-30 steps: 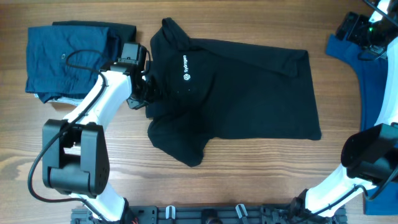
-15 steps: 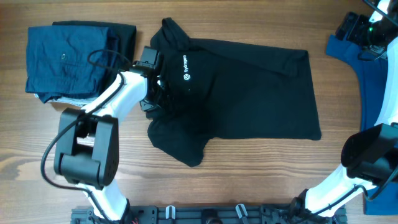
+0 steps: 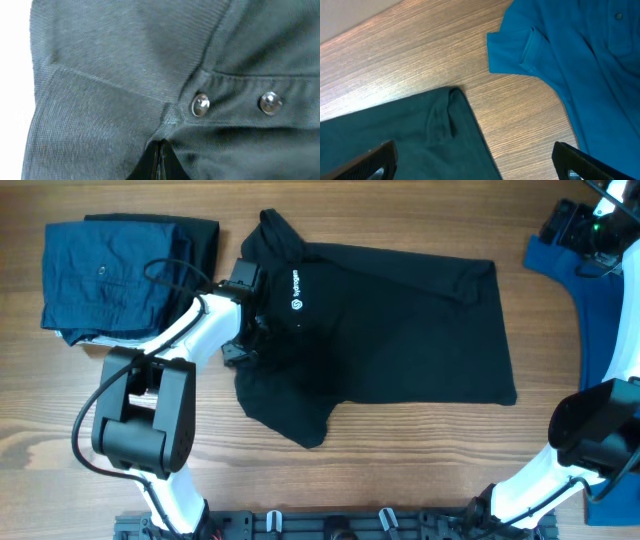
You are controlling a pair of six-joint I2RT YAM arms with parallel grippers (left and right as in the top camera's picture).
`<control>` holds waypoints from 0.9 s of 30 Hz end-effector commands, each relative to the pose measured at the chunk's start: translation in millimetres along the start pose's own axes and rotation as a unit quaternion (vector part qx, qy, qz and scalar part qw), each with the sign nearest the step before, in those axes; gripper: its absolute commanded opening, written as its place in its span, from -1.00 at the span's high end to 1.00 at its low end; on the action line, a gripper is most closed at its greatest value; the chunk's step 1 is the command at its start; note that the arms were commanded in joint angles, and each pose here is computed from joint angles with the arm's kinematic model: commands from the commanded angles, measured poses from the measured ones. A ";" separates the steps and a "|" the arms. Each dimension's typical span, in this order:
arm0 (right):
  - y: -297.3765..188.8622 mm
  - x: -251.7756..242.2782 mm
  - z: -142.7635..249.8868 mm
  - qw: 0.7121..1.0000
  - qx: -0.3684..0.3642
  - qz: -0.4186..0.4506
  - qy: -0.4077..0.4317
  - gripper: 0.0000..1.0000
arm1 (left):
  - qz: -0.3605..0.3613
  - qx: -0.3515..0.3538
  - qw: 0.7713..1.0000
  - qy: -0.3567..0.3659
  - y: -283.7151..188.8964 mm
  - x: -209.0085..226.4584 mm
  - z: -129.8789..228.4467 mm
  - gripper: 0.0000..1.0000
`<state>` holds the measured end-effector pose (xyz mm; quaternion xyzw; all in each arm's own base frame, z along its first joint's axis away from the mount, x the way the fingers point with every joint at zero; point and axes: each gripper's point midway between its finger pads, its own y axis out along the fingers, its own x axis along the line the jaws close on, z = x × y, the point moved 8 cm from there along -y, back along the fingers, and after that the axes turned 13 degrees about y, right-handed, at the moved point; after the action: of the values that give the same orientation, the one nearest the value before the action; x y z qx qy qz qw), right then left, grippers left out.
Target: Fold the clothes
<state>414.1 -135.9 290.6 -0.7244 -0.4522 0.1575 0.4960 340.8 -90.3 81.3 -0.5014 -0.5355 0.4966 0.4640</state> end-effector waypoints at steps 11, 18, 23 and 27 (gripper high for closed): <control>6.6 -0.7 -0.1 1.000 0.003 0.009 0.000 -0.99 | -0.122 -0.036 0.992 0.011 -5.2 19.4 -13.6 0.92; 6.6 -0.7 -0.1 1.000 0.003 0.009 0.000 -0.99 | 0.006 -0.153 0.988 0.033 -96.3 -29.8 -35.7 0.77; 6.6 0.9 -4.3 1.000 -0.010 0.004 0.000 -1.00 | 0.053 -0.244 0.968 0.026 -170.8 -32.3 -35.3 0.51; 5.2 7.2 -22.4 0.998 -0.065 -0.015 -0.003 -0.99 | 0.071 -0.309 0.948 0.003 -221.3 -11.1 -24.5 0.39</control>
<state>427.3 -140.5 299.8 -0.7391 -0.4727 0.1301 0.4618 361.7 -117.7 260.0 -0.6403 -0.6084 0.3532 0.3083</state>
